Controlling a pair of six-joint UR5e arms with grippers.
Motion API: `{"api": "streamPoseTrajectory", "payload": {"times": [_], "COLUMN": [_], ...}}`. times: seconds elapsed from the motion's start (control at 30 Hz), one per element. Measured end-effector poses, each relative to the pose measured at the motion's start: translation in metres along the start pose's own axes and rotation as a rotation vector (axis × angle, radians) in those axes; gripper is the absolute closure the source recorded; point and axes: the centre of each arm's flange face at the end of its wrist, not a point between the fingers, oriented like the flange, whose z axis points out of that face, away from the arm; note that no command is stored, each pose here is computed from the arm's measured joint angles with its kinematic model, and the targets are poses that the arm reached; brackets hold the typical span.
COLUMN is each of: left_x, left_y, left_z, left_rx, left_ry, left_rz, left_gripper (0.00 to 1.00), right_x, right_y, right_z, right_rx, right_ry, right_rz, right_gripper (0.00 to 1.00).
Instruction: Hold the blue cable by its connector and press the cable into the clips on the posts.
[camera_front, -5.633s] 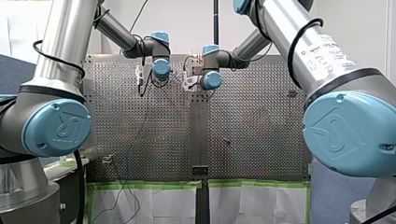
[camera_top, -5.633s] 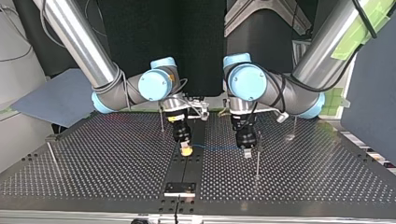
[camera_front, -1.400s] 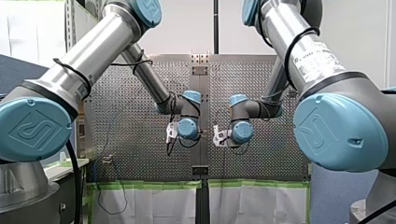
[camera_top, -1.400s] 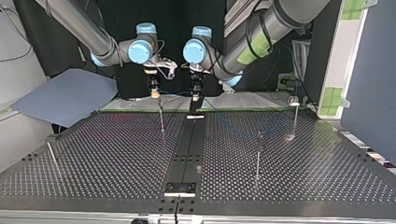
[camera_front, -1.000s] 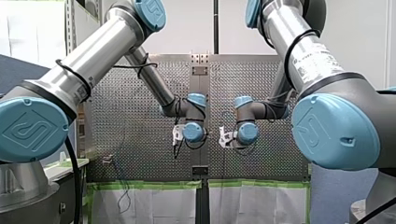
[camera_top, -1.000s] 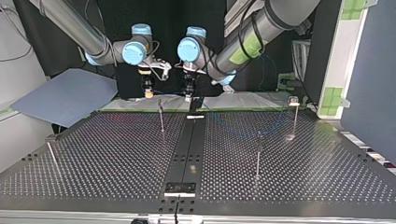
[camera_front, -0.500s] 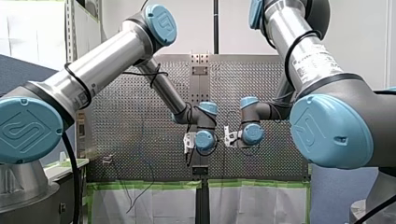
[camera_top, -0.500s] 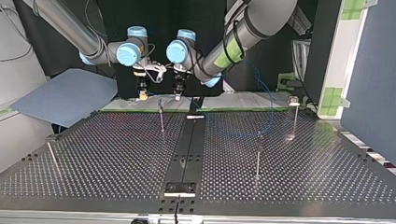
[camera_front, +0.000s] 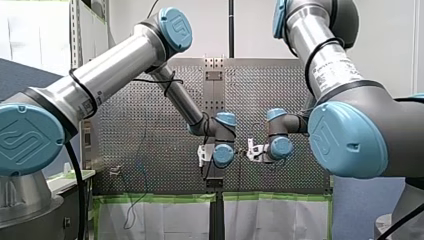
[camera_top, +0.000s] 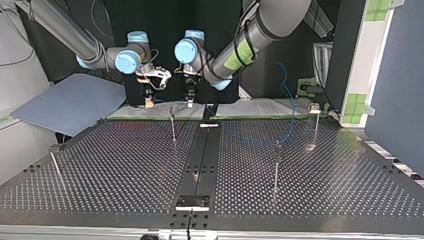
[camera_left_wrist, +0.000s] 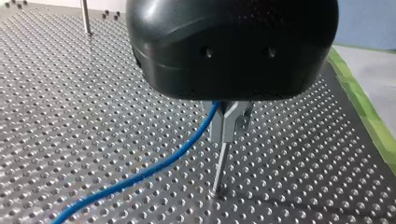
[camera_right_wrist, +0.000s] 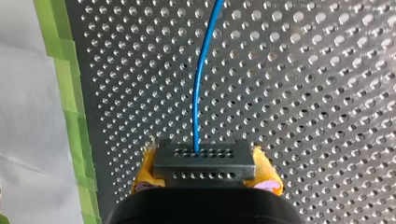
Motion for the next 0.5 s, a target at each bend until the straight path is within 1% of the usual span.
{"api": "streamPoseTrajectory", "payload": {"times": [0.17,0.3,0.4,0.5], "left_x": [-0.001,-0.002,0.005,0.020], "left_y": [-0.016,-0.017,-0.015,-0.011], "left_z": [-0.012,-0.012,-0.011,-0.009], "left_rx": [0.010,0.008,0.005,0.001], "left_ry": [-0.028,-0.038,-0.029,0.000], "left_rz": [-0.020,-0.027,-0.020,0.003], "left_gripper": [1.00,1.00,1.00,1.00], "right_x": [0.002,0.006,0.010,0.015], "right_y": [0.023,0.042,0.048,0.049], "right_z": [0.006,0.013,0.018,0.021], "right_rx": [0.005,0.010,0.029,0.054], "right_ry": [0.001,0.011,0.022,0.033], "right_rz": [0.014,0.024,0.024,0.022], "right_gripper": [1.00,1.00,1.00,1.00]}}
